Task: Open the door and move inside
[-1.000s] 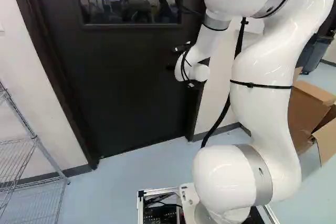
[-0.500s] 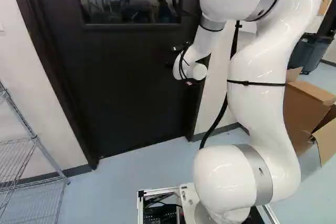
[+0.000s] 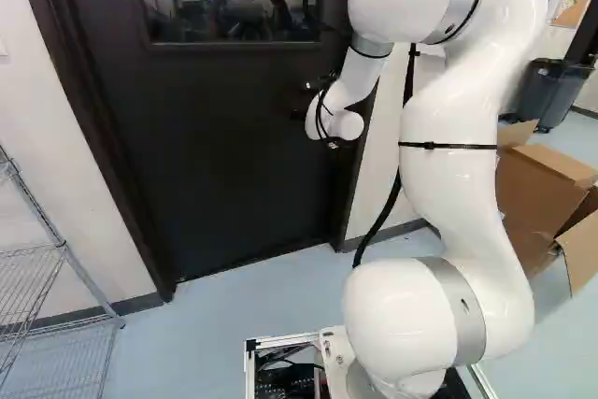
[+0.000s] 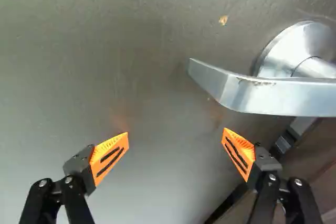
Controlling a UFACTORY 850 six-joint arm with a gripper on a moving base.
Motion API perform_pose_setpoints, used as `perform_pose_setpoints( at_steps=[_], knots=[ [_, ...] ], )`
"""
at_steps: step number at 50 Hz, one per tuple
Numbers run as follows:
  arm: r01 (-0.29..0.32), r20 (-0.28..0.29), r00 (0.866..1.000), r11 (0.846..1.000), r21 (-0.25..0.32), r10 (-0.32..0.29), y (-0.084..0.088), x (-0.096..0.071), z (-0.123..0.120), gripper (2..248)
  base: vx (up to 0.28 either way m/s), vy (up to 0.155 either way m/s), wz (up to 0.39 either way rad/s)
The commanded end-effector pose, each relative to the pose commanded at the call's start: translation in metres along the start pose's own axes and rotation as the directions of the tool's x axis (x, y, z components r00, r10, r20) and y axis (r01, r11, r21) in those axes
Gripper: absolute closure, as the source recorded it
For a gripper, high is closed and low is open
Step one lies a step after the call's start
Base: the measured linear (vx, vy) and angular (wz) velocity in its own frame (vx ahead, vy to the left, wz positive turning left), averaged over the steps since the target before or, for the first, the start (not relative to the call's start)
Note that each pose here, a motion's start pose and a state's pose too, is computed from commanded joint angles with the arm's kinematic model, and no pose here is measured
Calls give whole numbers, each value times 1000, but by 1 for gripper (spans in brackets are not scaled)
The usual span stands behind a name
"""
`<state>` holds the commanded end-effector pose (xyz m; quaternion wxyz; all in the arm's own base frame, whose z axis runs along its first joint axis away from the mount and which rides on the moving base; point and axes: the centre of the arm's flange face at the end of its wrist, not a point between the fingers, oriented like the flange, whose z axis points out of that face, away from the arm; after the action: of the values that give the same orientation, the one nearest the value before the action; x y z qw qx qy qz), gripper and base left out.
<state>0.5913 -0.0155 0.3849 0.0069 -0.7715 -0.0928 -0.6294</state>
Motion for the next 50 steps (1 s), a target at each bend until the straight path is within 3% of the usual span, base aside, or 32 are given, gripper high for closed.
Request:
perform_pose_setpoints(
  at_steps=[50],
  knots=[
    [37, -60, 998, 998, 42, -35, -6, 5, 80, 3, 0, 0, 0]
  ],
)
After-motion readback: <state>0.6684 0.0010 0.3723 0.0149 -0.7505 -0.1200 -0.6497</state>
